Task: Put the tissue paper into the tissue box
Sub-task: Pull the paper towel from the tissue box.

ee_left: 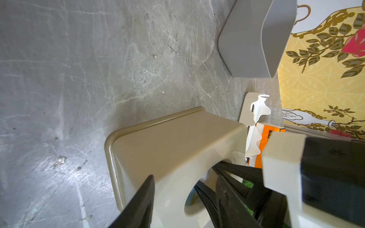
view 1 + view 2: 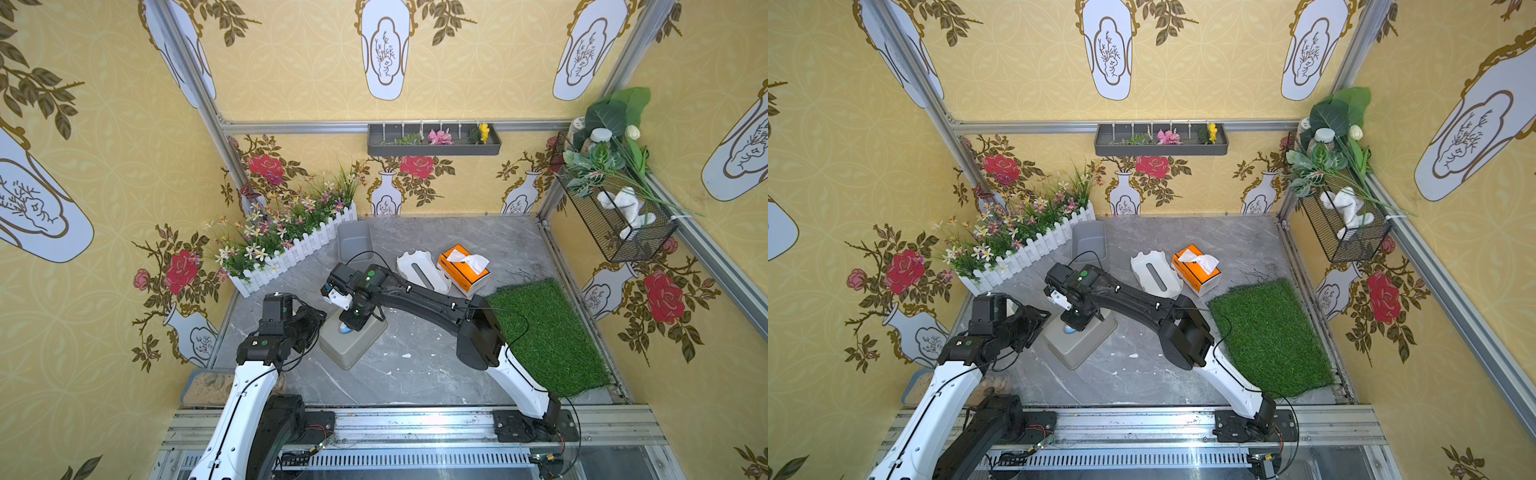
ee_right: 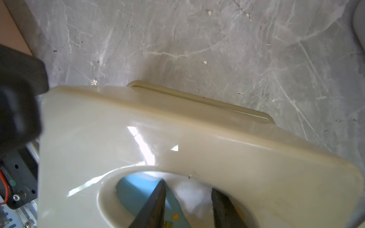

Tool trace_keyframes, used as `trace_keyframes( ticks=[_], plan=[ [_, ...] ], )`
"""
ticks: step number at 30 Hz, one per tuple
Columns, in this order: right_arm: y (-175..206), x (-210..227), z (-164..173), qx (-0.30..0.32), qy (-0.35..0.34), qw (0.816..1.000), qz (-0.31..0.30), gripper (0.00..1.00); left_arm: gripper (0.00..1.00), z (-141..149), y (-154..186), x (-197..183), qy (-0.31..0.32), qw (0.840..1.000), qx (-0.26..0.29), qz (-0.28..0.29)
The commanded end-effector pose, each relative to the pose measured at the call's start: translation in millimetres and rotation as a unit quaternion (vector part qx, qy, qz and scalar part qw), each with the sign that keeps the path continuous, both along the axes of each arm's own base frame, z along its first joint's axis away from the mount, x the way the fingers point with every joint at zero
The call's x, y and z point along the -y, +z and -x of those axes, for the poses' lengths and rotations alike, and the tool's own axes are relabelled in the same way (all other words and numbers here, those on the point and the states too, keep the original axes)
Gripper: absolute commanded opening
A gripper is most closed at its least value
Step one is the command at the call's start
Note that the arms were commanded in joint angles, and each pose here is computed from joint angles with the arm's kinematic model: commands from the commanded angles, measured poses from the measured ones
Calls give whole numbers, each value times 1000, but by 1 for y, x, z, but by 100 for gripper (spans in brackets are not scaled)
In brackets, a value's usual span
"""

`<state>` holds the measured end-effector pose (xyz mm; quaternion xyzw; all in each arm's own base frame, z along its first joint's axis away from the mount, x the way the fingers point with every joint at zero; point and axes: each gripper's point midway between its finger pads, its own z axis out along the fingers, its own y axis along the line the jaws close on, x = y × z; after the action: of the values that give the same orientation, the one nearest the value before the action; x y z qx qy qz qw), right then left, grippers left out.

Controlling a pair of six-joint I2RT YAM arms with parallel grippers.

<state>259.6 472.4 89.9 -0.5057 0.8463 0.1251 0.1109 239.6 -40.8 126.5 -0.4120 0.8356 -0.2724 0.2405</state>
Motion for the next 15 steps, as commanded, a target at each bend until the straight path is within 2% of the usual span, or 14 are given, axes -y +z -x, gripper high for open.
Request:
trace_keyframes(
  ticks=[1, 4, 11, 15],
  plan=[
    [-7, 7, 8, -34, -16, 999, 15, 36, 52, -1, 0, 1, -11, 1000, 6, -4],
    [-11, 11, 8, -33, -20, 999, 26, 29, 52, -1, 0, 1, -13, 1000, 6, -6],
    [-14, 12, 4, 2, -15, 999, 46, 6, 52, 0, -2, 1, -13, 1000, 4, -7],
    [0, 8, -2, 31, -21, 999, 27, 0, 52, 0, -1, 1, -13, 1000, 5, -7]
  ],
)
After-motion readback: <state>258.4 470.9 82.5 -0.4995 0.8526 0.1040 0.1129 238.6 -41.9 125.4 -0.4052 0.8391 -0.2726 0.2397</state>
